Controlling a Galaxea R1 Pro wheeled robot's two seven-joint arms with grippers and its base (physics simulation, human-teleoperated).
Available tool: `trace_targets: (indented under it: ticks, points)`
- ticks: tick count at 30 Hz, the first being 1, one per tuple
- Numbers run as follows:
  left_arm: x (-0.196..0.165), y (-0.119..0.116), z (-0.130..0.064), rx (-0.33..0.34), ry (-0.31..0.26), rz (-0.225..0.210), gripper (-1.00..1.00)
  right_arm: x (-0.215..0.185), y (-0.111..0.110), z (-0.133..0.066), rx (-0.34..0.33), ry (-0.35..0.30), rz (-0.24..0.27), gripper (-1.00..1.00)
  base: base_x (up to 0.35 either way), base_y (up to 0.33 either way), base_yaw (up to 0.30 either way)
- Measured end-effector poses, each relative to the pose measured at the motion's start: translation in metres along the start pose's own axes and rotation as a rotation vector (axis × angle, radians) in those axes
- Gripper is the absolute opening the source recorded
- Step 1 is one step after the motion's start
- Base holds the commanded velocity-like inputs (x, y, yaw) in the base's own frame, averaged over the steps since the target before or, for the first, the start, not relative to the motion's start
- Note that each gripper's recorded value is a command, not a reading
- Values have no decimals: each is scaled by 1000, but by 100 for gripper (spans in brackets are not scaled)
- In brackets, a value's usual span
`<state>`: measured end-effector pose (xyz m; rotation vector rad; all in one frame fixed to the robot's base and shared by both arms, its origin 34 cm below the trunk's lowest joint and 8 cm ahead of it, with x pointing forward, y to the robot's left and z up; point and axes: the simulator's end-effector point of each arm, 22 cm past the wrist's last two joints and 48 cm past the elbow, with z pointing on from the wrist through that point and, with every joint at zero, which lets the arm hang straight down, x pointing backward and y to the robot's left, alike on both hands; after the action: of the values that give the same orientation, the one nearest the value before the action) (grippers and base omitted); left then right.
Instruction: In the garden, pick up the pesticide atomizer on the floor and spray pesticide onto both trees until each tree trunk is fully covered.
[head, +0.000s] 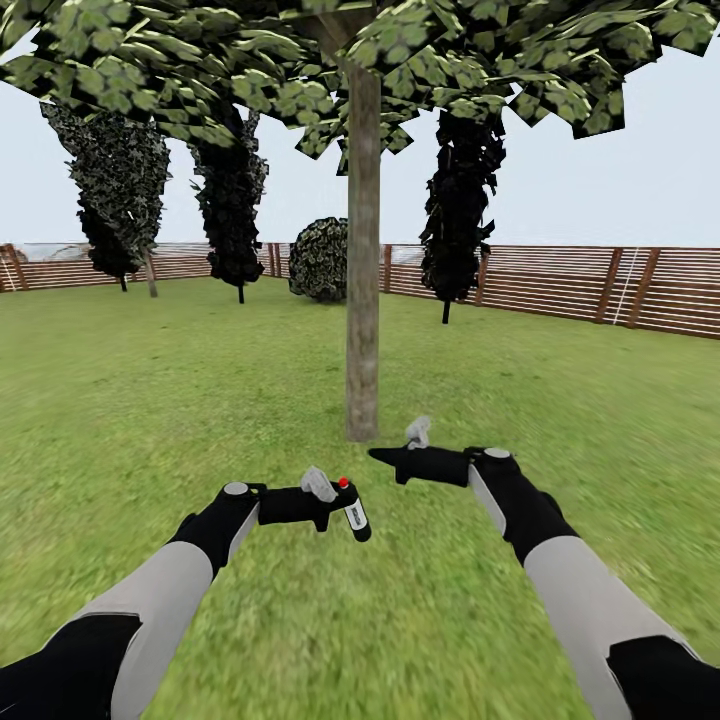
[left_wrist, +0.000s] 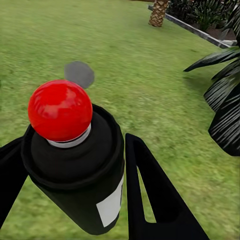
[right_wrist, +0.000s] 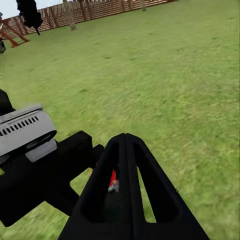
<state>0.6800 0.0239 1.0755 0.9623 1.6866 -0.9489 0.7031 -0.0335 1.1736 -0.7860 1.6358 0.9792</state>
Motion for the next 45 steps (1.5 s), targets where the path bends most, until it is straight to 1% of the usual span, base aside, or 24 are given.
trace_targets:
  ticks: [3,8,9,12,16,25,38,45]
  points:
    - [0,0,0,-1,0,0,-100,-1,8,9,-17,-6,6,-100,0,0,0]
    - [0,1,0,-4,-1,-1,-100,5,15,17,-30,-1,26,-100,0,0,0]
    - [0,1,0,-4,-1,0,-100,9,17,20,-34,7,31,-100,0,0,0]
    - [0,1,0,-4,-1,1,-100,29,25,29,-52,60,38,-100,0,0,0]
    - [0,1,0,-5,-1,1,-100,36,31,35,-66,78,41,-100,0,0,0]
    - [-1,1,0,-5,-1,2,-100,39,37,40,-76,84,44,-100,0,0,0]
    - [-1,1,0,-5,-2,2,-100,39,37,40,-75,84,45,-100,0,0,0]
    - [-1,1,0,-5,-3,2,-100,45,35,40,-73,94,57,-100,0,0,0]
